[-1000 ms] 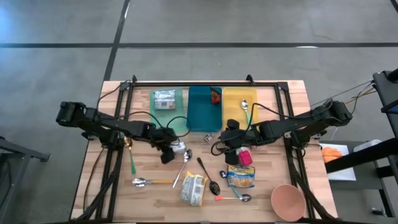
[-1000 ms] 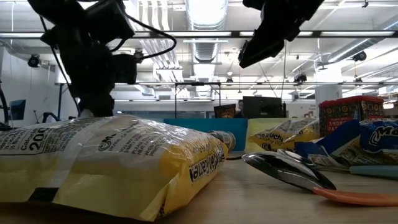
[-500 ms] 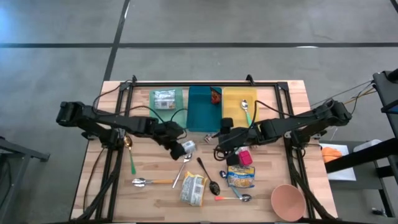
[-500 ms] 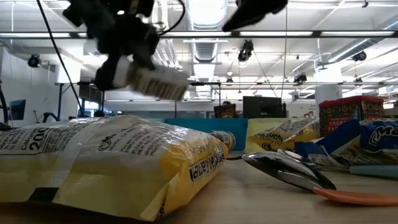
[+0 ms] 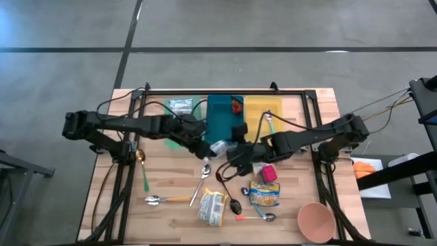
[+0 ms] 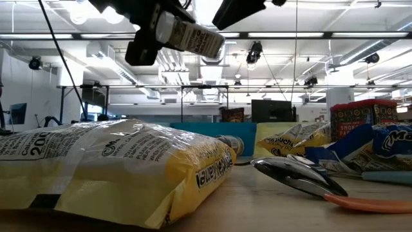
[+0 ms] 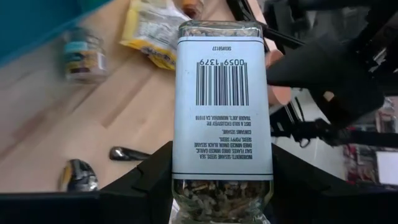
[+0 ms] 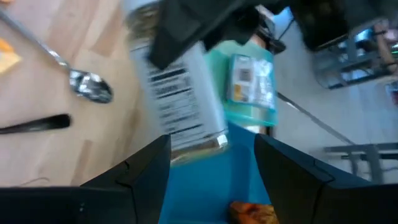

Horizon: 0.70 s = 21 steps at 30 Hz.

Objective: Pick & Place Food Item
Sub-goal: Put the white seasoning bottle into the blue bin

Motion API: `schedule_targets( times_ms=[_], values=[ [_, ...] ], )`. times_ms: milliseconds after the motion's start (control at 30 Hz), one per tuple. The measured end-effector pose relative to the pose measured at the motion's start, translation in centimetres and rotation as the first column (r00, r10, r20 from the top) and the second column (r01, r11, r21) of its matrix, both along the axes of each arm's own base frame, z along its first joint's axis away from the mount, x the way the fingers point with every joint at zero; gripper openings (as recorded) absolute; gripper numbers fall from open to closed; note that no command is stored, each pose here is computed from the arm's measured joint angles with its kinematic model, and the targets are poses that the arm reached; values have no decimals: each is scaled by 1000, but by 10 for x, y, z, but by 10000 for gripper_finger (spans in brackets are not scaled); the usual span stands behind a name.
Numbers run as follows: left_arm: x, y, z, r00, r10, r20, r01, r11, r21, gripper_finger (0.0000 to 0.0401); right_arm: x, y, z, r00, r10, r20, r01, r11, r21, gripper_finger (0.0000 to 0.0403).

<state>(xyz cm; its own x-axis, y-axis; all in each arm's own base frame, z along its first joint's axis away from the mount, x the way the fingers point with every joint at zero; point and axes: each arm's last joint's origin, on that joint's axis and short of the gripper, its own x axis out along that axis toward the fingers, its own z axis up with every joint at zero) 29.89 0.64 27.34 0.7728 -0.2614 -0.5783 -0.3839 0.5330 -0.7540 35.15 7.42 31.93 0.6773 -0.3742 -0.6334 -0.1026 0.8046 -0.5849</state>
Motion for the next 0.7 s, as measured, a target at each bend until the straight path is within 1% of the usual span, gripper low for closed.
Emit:
schedule_targets(
  times_ms=[133,367,567,700],
  values=[
    [0,0,0,1000,-7,2,7,1000,-6,197,6,3,-1,999,34,-25,-34,999,-14,231],
    [0,0,0,1000,-20,4,20,1000,-8,197,9,10,-8,991,109,-83,-116,990,-75,231],
    [0,0,1,999,-32,9,32,999,-13,197,11,11,-6,992,114,-50,-118,990,-72,231],
    [2,0,4,998,-42,50,44,999,-24,197,12,11,-6,991,128,-48,-132,988,-82,231]
  ],
)
